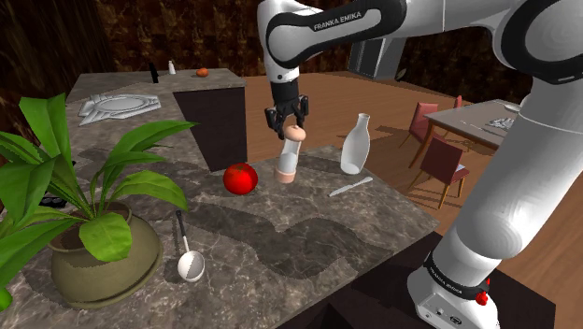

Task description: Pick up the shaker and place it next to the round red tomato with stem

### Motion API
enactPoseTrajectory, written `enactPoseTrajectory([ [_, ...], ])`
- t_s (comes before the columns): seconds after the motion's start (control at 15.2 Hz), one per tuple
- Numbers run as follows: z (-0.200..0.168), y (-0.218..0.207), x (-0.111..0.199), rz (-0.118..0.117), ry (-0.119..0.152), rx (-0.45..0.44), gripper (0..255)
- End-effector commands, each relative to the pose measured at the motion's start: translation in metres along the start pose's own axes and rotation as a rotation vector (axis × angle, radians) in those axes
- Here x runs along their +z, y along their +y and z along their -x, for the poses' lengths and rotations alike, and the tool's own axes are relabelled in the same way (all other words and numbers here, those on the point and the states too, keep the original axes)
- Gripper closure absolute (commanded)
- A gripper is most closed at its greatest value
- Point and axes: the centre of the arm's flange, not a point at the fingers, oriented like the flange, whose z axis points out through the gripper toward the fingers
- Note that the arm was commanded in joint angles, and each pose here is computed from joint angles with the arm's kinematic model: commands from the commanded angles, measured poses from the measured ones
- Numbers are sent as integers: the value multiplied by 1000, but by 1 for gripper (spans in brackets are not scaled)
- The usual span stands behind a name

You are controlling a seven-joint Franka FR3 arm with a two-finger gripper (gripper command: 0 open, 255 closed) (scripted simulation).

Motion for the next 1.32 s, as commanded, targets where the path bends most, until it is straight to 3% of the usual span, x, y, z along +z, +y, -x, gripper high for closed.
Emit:
enactPoseTrajectory([
  [0.0, -1, -2, 11, 0, 1, 0, 255],
  [0.79, -7, -13, 76, 0, 1, 0, 255],
  [1.25, -7, -13, 76, 0, 1, 0, 255],
])
